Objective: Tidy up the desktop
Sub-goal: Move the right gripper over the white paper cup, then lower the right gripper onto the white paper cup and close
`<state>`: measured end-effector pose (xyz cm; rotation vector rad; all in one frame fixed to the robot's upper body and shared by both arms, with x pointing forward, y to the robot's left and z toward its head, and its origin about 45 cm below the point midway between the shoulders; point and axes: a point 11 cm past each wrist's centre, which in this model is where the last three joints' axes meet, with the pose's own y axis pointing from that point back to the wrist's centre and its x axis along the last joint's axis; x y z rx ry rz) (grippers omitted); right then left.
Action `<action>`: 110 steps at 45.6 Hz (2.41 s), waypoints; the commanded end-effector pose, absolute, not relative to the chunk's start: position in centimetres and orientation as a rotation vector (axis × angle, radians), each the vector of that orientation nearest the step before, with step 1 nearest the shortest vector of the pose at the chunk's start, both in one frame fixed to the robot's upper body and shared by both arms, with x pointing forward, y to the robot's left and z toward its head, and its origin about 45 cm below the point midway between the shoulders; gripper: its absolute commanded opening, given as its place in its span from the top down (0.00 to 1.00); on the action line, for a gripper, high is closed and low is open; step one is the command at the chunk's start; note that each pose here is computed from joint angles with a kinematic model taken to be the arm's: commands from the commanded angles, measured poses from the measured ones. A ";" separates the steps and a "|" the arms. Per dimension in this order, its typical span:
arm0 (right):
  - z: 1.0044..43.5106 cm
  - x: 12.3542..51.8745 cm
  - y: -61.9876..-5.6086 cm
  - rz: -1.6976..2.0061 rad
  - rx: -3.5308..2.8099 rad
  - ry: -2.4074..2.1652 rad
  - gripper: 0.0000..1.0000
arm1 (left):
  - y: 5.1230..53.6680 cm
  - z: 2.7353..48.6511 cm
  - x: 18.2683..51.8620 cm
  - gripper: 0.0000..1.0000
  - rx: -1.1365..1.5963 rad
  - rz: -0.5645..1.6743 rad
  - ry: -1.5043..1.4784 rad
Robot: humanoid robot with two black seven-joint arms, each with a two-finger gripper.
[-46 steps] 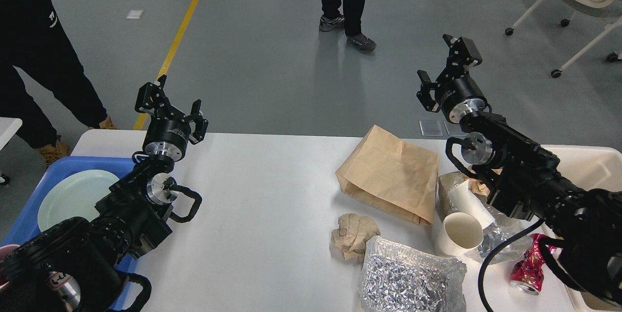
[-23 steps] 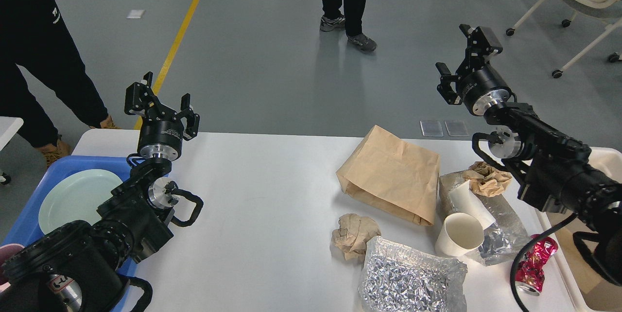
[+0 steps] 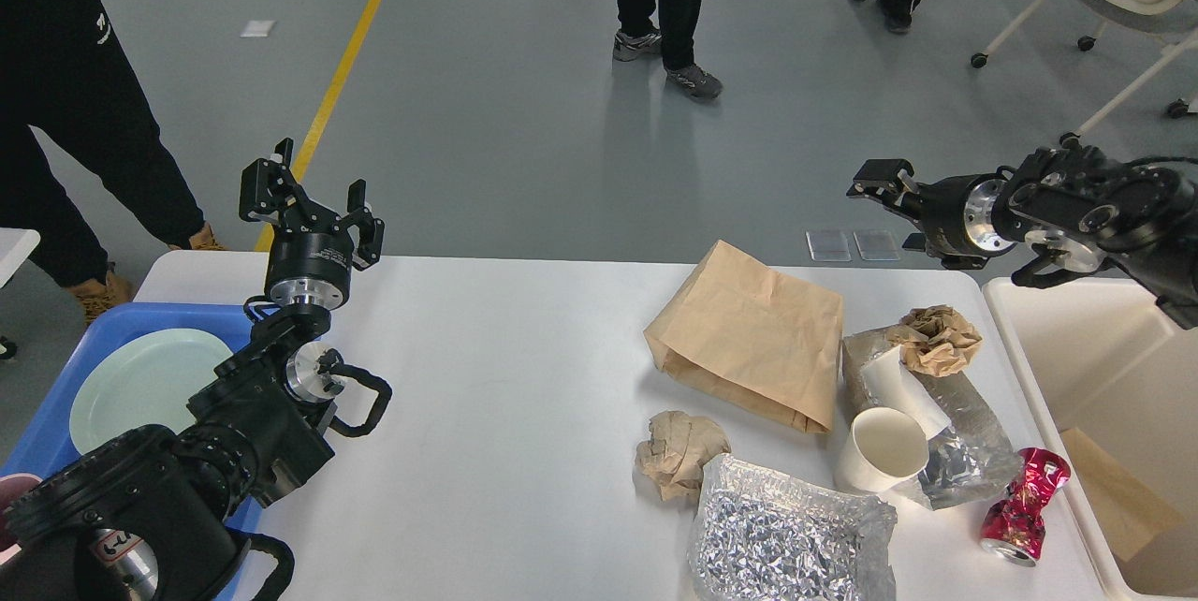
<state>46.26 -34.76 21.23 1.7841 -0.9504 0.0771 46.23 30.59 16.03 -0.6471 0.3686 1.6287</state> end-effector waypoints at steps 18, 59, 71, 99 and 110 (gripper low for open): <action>29.5 40.9 -27.4 -0.060 1.627 -0.150 0.00 | 30.6 16.0 46.2 0.04 -0.646 1.629 0.370; 23.6 36.3 -34.5 -0.297 1.502 -0.099 0.00 | 30.6 16.0 46.2 0.04 -0.645 1.631 0.369; 18.0 33.6 -34.8 -0.368 1.543 -0.085 0.00 | 30.6 16.0 46.2 0.04 -0.646 1.629 0.370; 12.6 33.5 -36.3 -0.279 1.520 -0.207 0.43 | 30.6 16.0 46.2 0.04 -0.645 1.631 0.369; 12.5 32.9 -36.8 -0.303 1.511 -0.205 1.00 | 30.6 16.1 46.3 0.04 -0.648 1.627 0.369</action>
